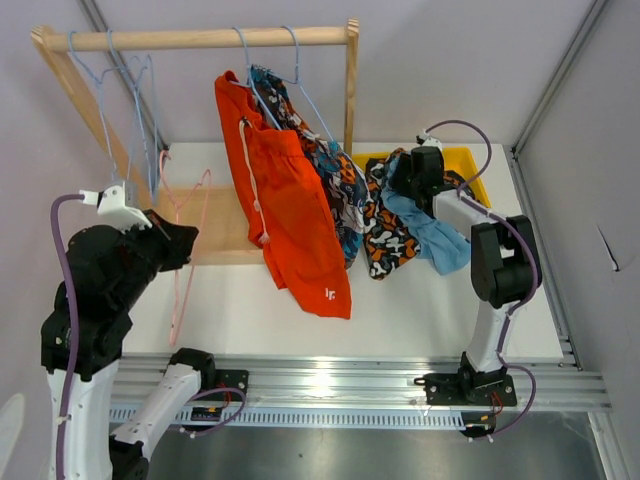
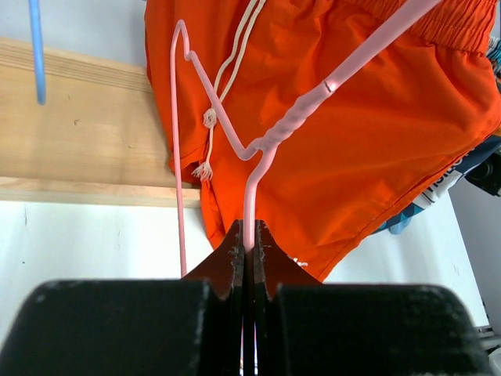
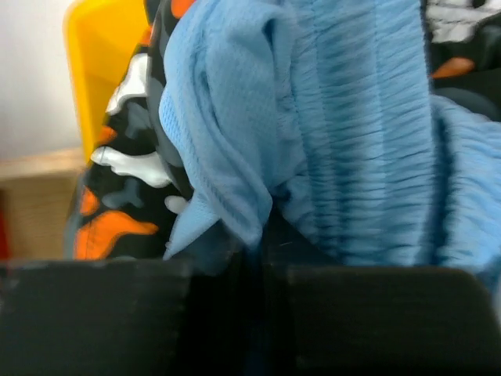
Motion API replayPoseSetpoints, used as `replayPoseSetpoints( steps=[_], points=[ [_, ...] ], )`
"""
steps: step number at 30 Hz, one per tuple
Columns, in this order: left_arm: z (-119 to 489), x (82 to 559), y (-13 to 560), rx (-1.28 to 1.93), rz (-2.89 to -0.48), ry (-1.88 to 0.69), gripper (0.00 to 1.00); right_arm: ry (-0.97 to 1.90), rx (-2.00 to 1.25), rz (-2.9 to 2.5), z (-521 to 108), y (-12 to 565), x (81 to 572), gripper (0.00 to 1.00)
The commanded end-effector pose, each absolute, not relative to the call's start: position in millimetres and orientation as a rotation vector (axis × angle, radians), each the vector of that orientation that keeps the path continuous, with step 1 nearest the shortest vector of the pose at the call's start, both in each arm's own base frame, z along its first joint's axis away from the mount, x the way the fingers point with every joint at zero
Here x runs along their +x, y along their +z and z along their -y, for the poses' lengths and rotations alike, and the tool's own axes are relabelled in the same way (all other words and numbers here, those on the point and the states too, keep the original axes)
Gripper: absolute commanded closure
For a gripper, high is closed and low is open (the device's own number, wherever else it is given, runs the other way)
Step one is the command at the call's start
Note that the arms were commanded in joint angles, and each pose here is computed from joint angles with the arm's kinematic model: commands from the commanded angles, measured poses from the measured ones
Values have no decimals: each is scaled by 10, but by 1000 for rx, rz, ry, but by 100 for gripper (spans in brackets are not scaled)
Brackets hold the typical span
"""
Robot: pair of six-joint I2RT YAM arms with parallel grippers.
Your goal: Remove the shorts from the hanger
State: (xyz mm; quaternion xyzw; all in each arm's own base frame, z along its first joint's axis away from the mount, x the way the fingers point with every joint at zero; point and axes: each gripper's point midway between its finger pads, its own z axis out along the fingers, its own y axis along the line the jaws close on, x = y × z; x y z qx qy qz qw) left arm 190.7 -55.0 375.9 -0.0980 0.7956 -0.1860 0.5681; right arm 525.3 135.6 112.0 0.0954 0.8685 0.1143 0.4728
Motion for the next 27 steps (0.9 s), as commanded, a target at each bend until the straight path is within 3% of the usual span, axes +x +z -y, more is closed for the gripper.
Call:
replayPoseSetpoints(
  steps=[1, 3, 5, 12, 14, 15, 16, 22, 27],
  points=[
    [520, 1896, 3973, -212, -1812, -425, 100, 389, 273, -2062, -1484, 1394, 5424, 25],
    [468, 1957, 4022, -230, -1808, -390, 100, 363, 302, -2069, -1423, 1431, 5367, 1],
    [458, 1982, 4134, -231, -1792, -384, 100, 335, 309, -2049, -1354, 1530, 5283, 1],
    [475, 2259, 4587, -233, -1729, -379, 100, 291, 285, -1870, -1045, 2832, 4659, 1],
    [499, 2428, 4666, -232, -1724, -375, 100, 357, 263, -1781, -1006, 3379, 4222, 1],
    [507, 2490, 4679, -234, -1726, -373, 100, 358, 260, -1811, -1023, 3269, 4199, 1],
    [514, 2550, 4758, -230, -1704, -374, 100, 395, 251, -1742, -991, 3556, 3947, 1],
    [466, 3169, 4955, -264, -1657, -291, 100, 635, 137, -1694, -1188, 3552, 2899, 0],
    [473, 3645, 5135, -248, -1639, -233, 100, 809, 9, -1736, -1463, 3094, 2272, 1]
  ],
)
